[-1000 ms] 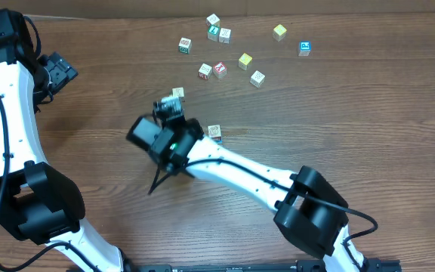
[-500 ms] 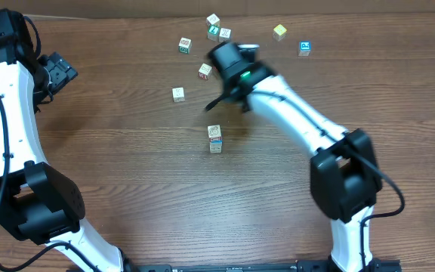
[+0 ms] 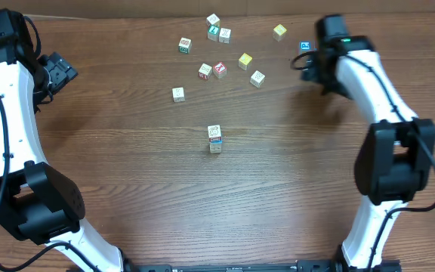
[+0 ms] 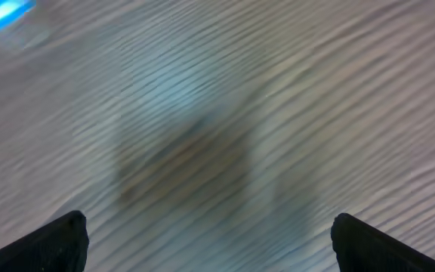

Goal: Form a tower

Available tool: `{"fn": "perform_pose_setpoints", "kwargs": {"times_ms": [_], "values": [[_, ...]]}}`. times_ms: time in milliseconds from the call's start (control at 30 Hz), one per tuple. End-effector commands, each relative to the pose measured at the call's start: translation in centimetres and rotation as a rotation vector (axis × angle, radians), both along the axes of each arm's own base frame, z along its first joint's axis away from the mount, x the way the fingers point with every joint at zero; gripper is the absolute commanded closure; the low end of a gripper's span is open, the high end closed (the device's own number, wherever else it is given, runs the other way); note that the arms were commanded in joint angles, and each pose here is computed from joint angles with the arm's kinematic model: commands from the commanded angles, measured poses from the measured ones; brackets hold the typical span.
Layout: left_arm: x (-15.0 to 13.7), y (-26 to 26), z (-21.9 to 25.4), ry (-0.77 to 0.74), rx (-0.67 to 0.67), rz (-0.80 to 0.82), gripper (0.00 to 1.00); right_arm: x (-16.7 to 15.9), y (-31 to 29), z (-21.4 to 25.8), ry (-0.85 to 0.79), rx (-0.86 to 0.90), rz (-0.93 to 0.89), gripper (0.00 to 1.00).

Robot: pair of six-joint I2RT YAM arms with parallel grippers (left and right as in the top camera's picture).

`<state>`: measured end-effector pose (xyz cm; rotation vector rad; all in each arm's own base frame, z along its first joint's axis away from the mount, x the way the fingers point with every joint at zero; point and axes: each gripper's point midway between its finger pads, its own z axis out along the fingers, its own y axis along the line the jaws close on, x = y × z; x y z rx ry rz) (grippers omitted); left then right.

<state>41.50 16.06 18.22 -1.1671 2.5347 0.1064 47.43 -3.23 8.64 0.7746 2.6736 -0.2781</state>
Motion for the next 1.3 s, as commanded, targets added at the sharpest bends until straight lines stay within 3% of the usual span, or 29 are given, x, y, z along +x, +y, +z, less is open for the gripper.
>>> {"fn": "perform_pose_setpoints", "kwargs": {"times_ms": [0, 267, 700, 1000, 1267], "values": [[0.1, -0.2, 0.1, -0.001, 0.007, -0.010, 0.00, -0.1, -2.3, 0.5, -0.018, 0.021, -0.049, 0.00], [0.1, -0.2, 0.1, -0.001, 0.007, -0.010, 0.01, -0.8, -6.7, 0.5, -0.019, 0.020, -0.143, 0.00], [0.1, -0.2, 0.0, 0.001, 0.006, -0.009, 0.01, -0.9, -7.2, 0.5, -0.019, 0.020, -0.154, 0.00], [-1.0, -4.8, 9.2, -0.211, 0.067, -0.104, 0.00, -0.9, -7.2, 0.5, -0.019, 0.020, -0.154, 0.00], [-3.0, -6.2, 13.1, -0.286, 0.115, -0.157, 0.01, -0.9, -7.2, 0.5, -0.019, 0.020, -0.154, 0.00]]}}
